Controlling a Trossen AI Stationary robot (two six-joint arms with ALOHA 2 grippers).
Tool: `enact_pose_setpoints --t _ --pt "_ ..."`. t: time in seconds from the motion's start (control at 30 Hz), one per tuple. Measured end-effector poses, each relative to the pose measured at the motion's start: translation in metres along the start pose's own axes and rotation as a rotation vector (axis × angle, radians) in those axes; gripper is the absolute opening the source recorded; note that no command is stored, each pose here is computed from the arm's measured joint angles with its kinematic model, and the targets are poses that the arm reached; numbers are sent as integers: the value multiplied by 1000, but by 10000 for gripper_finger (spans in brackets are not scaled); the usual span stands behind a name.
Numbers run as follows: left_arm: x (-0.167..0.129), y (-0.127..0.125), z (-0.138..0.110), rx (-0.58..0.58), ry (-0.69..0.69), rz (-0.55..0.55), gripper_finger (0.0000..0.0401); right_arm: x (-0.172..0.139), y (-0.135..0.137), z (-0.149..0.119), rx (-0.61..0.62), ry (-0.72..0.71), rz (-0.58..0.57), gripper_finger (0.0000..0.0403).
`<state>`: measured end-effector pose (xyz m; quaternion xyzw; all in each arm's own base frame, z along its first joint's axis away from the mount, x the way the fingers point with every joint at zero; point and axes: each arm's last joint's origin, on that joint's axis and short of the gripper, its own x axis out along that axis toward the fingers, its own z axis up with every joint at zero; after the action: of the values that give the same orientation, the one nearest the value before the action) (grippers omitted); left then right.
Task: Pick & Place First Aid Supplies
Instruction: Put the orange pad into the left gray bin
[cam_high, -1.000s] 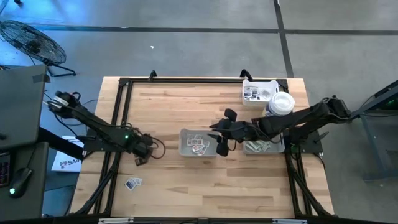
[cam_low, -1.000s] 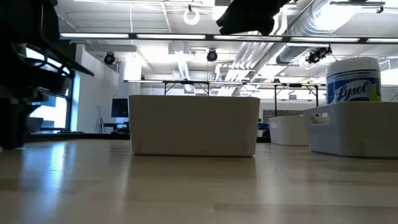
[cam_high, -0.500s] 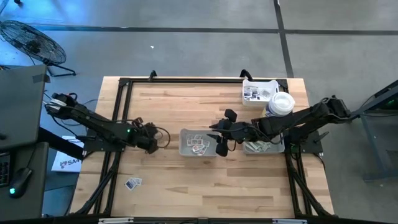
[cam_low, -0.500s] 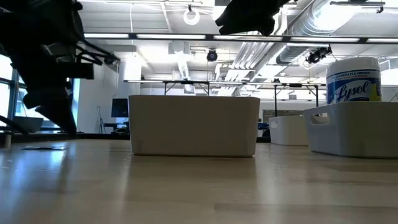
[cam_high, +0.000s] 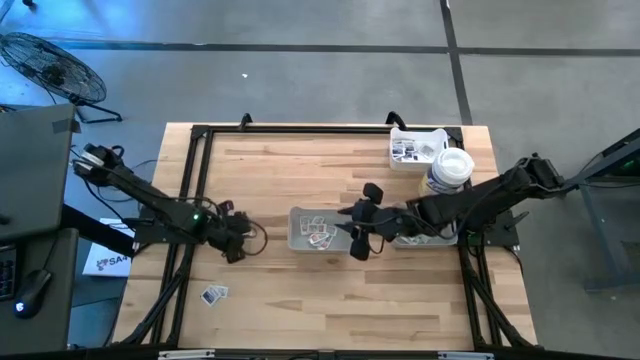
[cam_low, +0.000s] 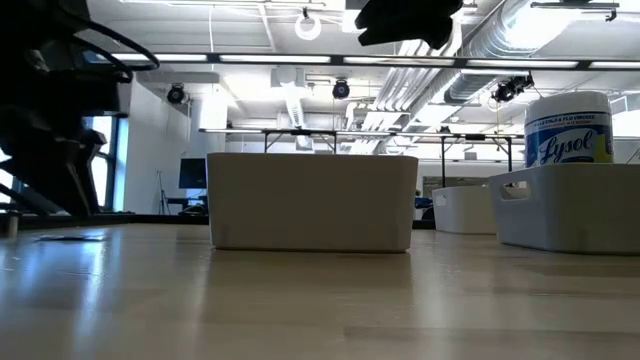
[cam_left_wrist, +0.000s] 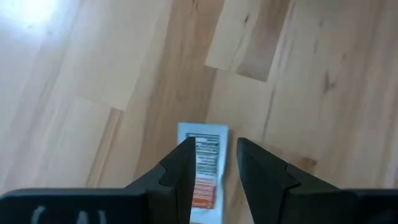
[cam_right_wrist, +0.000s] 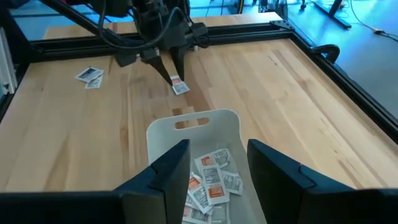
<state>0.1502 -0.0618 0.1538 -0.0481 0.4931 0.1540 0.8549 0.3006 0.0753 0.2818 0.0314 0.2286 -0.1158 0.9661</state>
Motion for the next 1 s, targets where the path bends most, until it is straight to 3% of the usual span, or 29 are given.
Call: enact_pose_setpoints --t 0.23,0.8,1.0 --pt "14 1 -10 -8 -72 -9 115 -4 7 -2 -13 -6 -2 154" --pt "33 11 -35 -2 -70 -10 114 -5 9 -2 -19 -18 -37 154" --pt "41 18 -49 -79 -78 0 109 -5 8 -2 -19 -22 -49 154"
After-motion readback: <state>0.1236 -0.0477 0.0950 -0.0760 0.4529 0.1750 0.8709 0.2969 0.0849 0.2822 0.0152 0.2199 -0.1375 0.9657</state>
